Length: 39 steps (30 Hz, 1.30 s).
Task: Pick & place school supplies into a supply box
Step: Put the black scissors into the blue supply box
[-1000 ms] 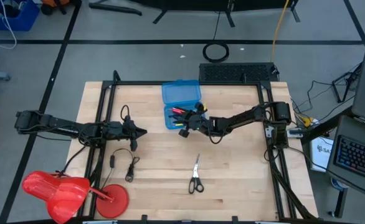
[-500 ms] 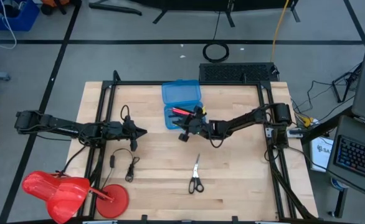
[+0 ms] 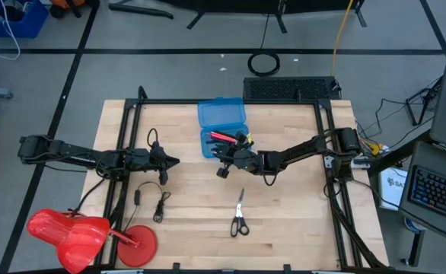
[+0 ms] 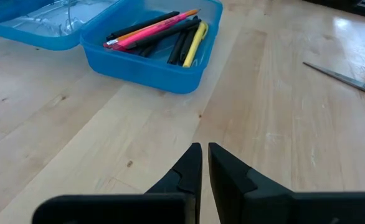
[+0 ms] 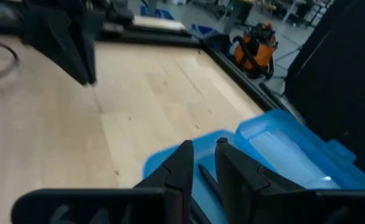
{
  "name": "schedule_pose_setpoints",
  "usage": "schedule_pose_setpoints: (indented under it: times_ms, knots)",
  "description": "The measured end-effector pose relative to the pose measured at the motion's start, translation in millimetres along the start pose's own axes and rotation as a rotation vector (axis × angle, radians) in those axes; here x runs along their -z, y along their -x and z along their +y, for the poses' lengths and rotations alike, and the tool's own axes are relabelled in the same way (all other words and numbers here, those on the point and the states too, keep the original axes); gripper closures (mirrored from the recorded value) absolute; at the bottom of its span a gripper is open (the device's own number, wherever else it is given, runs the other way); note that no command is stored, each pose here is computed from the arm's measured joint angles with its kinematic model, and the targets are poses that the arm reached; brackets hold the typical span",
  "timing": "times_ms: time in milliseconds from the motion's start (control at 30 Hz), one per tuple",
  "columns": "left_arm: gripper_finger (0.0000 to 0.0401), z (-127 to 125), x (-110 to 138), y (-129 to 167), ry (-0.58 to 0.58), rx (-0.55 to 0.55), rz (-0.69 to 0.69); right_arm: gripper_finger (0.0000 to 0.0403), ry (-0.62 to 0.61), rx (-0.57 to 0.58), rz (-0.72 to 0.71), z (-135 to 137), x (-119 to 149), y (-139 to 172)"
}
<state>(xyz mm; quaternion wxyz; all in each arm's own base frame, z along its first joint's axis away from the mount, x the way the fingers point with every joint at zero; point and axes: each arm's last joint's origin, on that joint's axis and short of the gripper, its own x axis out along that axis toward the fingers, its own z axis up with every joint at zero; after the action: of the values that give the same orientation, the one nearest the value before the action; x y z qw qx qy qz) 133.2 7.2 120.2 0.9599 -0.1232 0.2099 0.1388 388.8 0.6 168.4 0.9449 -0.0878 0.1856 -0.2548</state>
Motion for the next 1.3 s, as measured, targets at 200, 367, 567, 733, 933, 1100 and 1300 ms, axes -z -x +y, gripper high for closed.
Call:
schedule_pose_setpoints:
  times_ms: [200, 367, 567, 733, 933, 1100, 1300]
  knots:
    - [0.0370, 0, 0, 0, 0.001, 0.000, 0.000, 0.0344, -0.013, -0.052, -0.060, 12, -18, 21]
    - [0.0370, 0, 0, 0, 0.001, 0.000, 0.000, 0.0344, -0.006, -0.096, -0.104, 22, -28, 37]
    - [0.0370, 0, 0, 0, 0.003, 0.000, 0.000, 0.0344, -0.021, -0.141, -0.148, 35, -35, 51]
    - [0.0370, 0, 0, 0, 0.003, 0.000, 0.000, 0.0344, -0.016, -0.173, -0.141, 44, -33, 59]
    - [0.0370, 0, 0, 0, 0.003, 0.000, 0.000, 0.0344, -0.071, -0.221, -0.117, 57, -30, 69]
    - [0.0370, 0, 0, 0, 0.002, 0.000, -0.001, 0.0344, -0.099, -0.249, -0.092, 64, -19, 77]
    - [0.0370, 0, 0, 0, 0.000, 0.000, 0.000, 0.0344, -0.214, -0.272, -0.051, 67, -8, 83]
